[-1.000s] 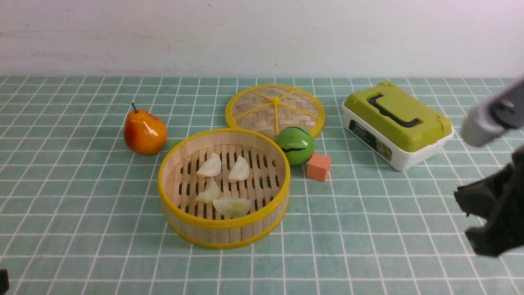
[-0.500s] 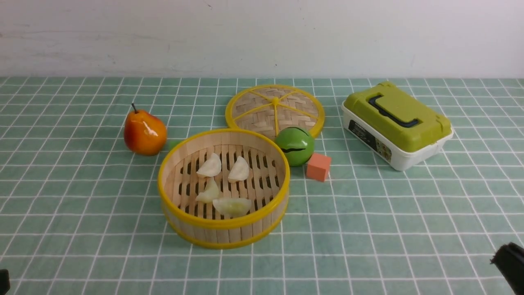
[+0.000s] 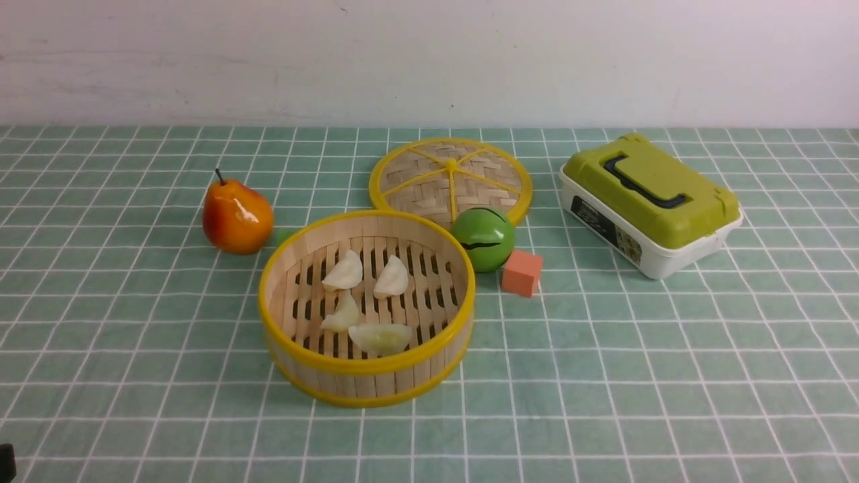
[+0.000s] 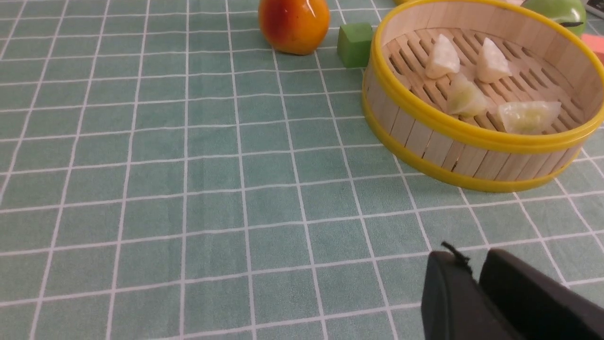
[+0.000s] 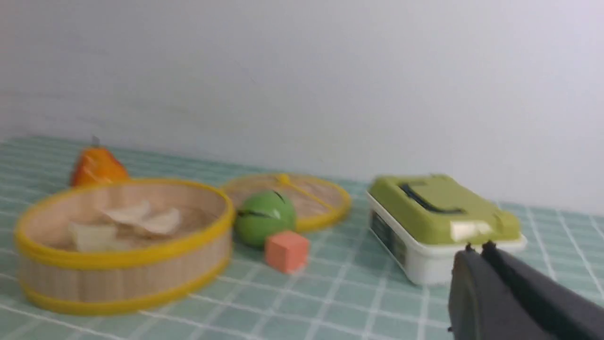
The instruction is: Put the dumplings into the steamer on the table with the blue tablecloth.
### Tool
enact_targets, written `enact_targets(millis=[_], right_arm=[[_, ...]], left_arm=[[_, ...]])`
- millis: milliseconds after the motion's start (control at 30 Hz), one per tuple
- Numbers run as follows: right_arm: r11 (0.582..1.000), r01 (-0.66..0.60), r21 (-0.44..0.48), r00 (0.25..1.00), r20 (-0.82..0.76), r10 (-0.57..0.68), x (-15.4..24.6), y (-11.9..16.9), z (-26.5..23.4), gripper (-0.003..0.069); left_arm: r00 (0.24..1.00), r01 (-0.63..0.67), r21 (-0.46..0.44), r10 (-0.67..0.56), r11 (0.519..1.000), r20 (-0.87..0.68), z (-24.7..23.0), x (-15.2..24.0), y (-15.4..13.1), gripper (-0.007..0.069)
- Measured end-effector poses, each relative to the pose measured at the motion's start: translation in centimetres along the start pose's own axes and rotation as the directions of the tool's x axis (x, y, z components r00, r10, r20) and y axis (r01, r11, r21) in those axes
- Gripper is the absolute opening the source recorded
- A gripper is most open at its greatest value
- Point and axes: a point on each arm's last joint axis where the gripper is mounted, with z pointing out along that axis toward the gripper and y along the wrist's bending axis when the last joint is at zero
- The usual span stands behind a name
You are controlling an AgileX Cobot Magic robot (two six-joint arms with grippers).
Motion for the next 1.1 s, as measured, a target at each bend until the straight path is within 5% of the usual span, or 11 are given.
enact_targets(millis=[167, 300, 1100], right_arm=[[0.965, -0.177, 0.194, 0.974, -0.108, 0.200, 1.3, -0.8, -0.1, -0.0001], [0.947, -0.205, 0.247, 0.936, -0.232, 0.263, 2.7, -1.0, -0.5, -0.0001], [0.945, -0.226, 0.235, 0.922, -0.263, 0.286, 2.7, -0.9, -0.6, 0.0009]], left_arm=[[1.000, 0.000, -0.001, 0.000, 1.000, -0.003, 0.0, 0.0, 0.0, 0.0099], [1.000, 0.000, -0.002, 0.000, 1.000, -0.005, 0.0, 0.1, 0.0, 0.0103], [1.000, 0.000, -0.003, 0.000, 1.000, -0.009, 0.0, 0.1, 0.0, 0.0132]])
